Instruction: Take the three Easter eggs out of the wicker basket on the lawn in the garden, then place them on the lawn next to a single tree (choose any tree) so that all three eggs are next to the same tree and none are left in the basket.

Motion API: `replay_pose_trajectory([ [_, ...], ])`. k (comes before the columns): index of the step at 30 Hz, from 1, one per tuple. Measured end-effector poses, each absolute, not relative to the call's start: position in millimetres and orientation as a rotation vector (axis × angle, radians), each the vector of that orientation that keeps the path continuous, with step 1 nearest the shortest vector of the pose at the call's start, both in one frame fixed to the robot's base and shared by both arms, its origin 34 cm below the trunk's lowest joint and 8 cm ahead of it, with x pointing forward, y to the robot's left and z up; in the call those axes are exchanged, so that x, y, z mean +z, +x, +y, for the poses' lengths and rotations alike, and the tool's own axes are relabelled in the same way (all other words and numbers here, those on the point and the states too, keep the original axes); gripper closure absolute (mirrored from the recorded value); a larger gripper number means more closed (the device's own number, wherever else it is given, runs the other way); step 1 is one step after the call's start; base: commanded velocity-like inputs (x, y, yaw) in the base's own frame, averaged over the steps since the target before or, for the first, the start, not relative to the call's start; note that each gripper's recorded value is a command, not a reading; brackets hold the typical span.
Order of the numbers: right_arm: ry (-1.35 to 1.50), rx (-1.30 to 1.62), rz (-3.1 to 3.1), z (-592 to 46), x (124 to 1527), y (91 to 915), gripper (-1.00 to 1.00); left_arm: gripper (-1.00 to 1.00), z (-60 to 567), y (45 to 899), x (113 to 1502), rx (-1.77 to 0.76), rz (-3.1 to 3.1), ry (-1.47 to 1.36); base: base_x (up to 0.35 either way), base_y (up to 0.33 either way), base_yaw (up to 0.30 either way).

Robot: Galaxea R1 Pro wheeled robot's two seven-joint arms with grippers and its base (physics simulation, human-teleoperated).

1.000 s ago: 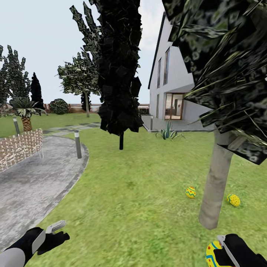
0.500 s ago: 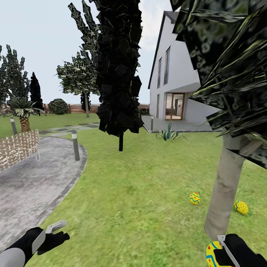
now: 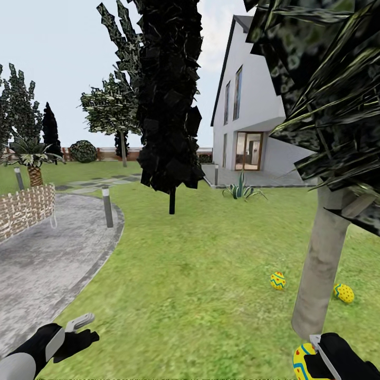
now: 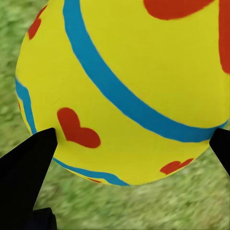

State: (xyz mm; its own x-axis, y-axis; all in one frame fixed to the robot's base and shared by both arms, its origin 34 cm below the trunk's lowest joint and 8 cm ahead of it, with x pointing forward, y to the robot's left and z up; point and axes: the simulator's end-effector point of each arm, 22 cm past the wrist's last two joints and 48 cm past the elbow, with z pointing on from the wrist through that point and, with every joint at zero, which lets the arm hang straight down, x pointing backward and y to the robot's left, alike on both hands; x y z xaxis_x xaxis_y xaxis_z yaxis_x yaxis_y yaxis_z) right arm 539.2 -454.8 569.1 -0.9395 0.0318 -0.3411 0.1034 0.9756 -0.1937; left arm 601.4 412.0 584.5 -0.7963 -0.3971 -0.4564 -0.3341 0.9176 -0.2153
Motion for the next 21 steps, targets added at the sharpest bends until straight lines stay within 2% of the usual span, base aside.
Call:
replay_pose_trajectory([
  [3,0.098,-0.298,2.781,-455,563,538,1.0,-1.0,412,601,579,-0.168,2.569,-0.525,0.0,0.0,-0.06],
  [9,0.095,-0.298,2.781,-454,551,537,1.0,-1.0,412,599,567,-0.168,2.569,-0.525,0.0,0.0,-0.231],
  [21,0.094,-0.299,2.781,-454,527,534,1.0,-1.0,412,595,543,-0.168,2.569,-0.525,0.0,0.0,-0.011],
])
